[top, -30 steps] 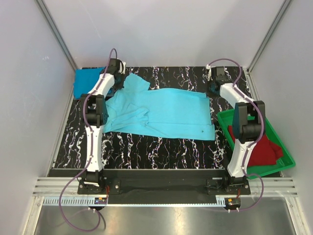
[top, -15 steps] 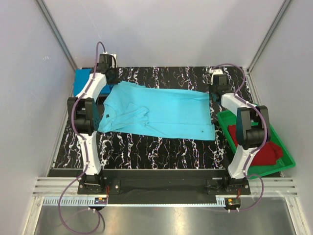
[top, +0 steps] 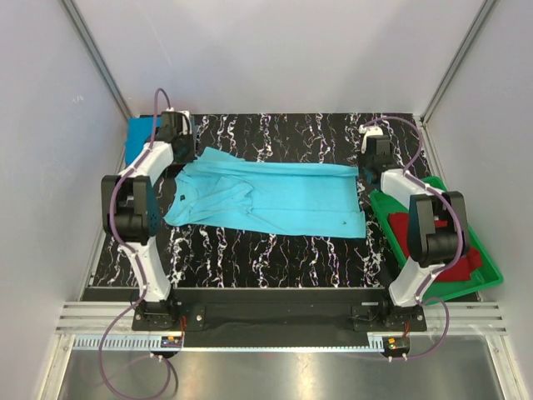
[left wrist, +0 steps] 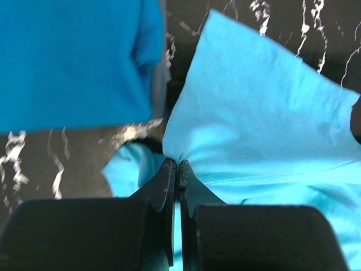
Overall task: Fold and stack the t-shirts
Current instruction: Fold the tshirt
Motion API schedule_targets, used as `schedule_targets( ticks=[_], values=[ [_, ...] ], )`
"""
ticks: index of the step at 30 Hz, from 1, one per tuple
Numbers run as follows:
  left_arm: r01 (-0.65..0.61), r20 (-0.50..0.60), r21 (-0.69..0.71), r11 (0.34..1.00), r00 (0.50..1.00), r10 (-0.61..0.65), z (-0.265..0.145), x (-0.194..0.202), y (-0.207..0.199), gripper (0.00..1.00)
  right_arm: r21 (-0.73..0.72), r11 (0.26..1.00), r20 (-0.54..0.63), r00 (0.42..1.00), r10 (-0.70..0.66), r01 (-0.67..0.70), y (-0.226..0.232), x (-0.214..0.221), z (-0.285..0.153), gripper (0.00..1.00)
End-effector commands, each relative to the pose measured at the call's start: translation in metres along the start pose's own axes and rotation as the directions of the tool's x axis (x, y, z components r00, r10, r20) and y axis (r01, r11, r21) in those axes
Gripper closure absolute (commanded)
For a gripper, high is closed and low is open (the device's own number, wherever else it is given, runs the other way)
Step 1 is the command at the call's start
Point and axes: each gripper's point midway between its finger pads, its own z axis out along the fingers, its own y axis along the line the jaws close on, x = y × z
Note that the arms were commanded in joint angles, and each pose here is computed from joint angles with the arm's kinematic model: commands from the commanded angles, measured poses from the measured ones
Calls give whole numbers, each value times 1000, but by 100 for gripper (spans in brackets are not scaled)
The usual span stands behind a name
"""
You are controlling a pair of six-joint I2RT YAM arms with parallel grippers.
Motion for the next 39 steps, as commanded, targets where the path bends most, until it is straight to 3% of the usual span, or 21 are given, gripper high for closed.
schedule_targets(
  ticks=[1,13,19,25,33,35,36,39],
  values=[
    [24,194,-28,999,981,-18,-34,-45,10,100,-14,999,84,996,38,-37,-4,-19,-20,100],
    [48,129,-42,998,991,-43,-40,3,15,98,-172,978,58,990,128,-117,25,-2,-45,100],
    [66,119,-79,995,991,-56,-44,19,23,97,-147,974,-20,985,172,-173,25,15,-45,100],
    [74,157,-70,995,986,-62,-56,17,20,97,-119,976,-28,983,180,-182,20,26,-54,100],
    [107,107,-110,988,990,-95,-58,47,26,95,-81,966,-108,966,236,-245,20,49,-57,100],
    [111,109,-170,979,990,-93,-63,51,34,84,-138,955,-127,961,246,-262,31,50,-62,94],
    [119,112,-186,975,989,-99,-68,51,37,71,-151,951,-132,958,253,-271,34,50,-65,83],
    [132,137,-237,962,985,-102,-84,48,45,57,-180,935,-129,949,287,-307,39,42,-79,70]
  ],
)
